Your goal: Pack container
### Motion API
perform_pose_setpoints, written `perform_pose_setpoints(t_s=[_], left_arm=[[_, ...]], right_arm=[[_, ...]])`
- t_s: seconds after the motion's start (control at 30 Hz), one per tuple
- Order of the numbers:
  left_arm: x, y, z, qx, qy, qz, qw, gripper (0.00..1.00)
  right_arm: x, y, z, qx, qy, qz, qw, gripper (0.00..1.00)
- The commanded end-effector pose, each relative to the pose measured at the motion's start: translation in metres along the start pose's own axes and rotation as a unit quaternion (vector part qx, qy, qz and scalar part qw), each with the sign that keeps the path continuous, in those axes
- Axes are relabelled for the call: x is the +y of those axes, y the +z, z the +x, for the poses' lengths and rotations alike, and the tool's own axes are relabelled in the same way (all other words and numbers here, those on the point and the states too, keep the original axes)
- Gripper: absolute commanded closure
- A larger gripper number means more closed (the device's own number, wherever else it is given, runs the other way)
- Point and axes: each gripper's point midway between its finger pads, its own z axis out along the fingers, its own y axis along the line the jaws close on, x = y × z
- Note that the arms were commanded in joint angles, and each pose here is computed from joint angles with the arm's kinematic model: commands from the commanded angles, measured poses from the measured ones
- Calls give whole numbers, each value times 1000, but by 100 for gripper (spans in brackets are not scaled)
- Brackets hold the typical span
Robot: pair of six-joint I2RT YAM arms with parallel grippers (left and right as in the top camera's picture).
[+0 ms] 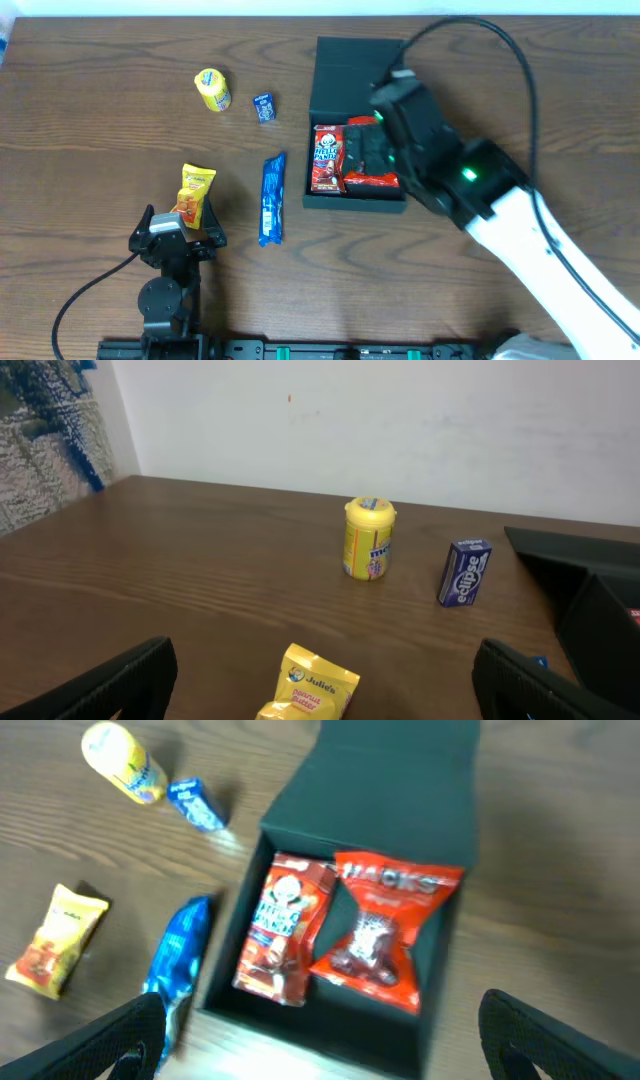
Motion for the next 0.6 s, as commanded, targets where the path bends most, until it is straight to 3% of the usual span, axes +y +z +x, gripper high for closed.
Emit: perform_pose_setpoints(t_s=[0.0,0.27,0.37,0.57], left_arm=[[6,1,18,29,4,-15,999,4],[6,1,18,29,4,-15,999,5],[6,1,18,29,4,-15,999,5],[6,1,18,29,4,-15,999,4]], right_arm=[[-20,-27,6,-41,-73,22,996,1],[-55,-70,58,-88,-80,11,993,1],[-78,-89,68,-98,-77,52,991,1],[-89,-98,89,-70,-86,60,992,1]])
